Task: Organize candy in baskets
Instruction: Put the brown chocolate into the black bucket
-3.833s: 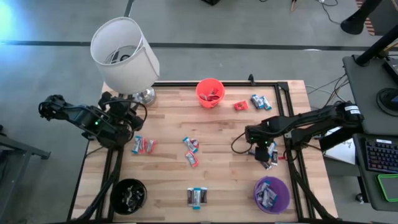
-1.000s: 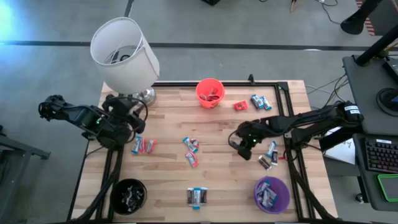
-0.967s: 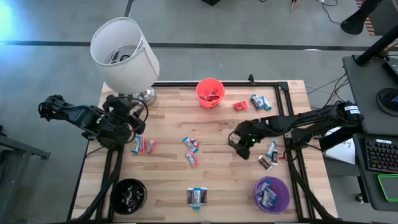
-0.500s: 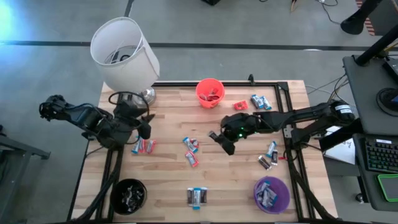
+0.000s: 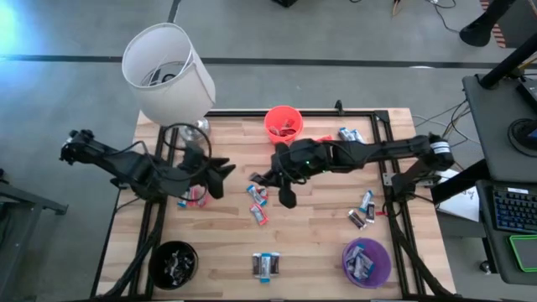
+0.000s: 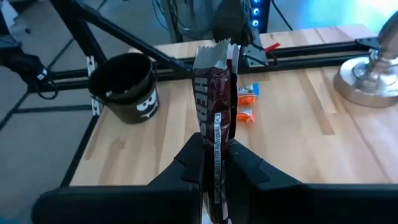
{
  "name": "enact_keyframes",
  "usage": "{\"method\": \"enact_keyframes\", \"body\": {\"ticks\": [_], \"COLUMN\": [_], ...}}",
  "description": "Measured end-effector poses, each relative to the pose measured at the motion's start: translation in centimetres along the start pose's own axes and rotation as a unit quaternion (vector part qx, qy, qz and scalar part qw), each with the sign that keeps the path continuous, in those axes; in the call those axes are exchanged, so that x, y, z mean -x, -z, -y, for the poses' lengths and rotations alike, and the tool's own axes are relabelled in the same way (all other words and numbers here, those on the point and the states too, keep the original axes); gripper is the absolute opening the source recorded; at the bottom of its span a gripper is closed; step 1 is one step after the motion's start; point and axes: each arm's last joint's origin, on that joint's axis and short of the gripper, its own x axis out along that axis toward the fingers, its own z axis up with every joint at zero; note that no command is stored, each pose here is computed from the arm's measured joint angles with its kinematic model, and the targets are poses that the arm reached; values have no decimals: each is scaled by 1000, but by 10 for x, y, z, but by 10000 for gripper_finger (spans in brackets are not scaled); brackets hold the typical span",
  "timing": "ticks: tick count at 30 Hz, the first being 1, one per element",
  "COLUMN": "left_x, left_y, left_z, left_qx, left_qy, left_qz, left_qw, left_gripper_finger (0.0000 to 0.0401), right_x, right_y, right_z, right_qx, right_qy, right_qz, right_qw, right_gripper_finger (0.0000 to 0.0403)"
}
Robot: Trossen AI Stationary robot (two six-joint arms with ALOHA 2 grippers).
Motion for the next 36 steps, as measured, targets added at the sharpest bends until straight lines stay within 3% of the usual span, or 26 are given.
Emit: {"method": "enact_keyframes", "body": {"ticks": [8, 25, 36], "left_x": [-11, -33, -40], "left_y": [2, 25, 28], "left_z": [21, 31, 37], "left_qx": [-6, -41, -99], "left_qy": [63, 60, 65], "left_qz": [9, -27, -8], "left_qw": [998, 997, 993], "left_gripper_finger": [160, 157, 102], "right_x": [-3, -1, -1], "right_y": [-11, -13, -14], "right_z": [-1, -2, -3], "right_qx": [39, 42, 31], "right_qy": [2, 0, -25], "right_qz": [-18, -12, -7], "right_qw": [999, 999, 999], "right_gripper_finger": [27, 27, 27]}}
